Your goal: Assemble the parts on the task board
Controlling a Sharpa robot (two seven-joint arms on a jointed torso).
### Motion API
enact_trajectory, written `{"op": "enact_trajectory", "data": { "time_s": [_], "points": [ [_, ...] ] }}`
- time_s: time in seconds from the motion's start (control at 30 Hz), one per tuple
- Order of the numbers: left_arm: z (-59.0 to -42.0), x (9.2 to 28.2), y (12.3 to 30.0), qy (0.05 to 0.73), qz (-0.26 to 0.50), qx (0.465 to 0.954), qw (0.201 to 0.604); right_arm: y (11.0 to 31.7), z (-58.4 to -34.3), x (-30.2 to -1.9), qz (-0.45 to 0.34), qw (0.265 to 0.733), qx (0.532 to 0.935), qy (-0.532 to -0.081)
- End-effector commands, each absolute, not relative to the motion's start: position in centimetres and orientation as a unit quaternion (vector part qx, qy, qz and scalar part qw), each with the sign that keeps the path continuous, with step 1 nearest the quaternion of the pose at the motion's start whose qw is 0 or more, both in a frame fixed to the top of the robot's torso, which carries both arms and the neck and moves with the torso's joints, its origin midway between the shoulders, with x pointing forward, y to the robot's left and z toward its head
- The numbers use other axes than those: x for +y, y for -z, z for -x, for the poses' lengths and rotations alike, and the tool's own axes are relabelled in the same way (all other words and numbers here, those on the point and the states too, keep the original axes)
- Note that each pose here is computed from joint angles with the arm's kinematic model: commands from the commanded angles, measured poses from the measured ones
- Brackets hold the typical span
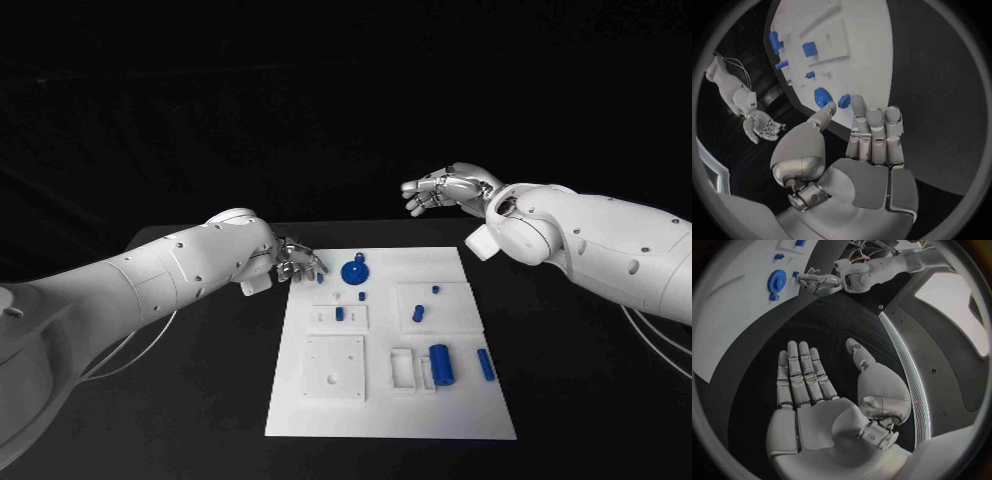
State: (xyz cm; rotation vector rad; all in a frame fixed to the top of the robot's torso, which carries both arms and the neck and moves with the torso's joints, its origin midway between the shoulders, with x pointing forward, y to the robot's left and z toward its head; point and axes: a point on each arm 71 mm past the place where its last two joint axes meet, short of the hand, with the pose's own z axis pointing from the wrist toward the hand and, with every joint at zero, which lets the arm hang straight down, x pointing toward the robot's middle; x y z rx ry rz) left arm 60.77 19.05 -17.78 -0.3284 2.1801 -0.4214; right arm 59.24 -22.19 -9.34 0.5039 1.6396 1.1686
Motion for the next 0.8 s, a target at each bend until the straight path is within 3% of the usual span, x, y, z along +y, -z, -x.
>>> {"op": "enact_trajectory", "data": {
  "time_s": [0.03, 0.8],
  "points": [
    [-60.59, 18.76, 18.27, 0.178, 0.128, 0.881, 0.420, 9.29, -59.21, -22.15, -0.208, 0.507, 0.678, -0.490],
    [-60.48, 18.42, 18.43, 0.182, 0.126, 0.886, 0.407, 9.30, -59.22, -22.05, -0.207, 0.506, 0.679, -0.490]
  ]
}}
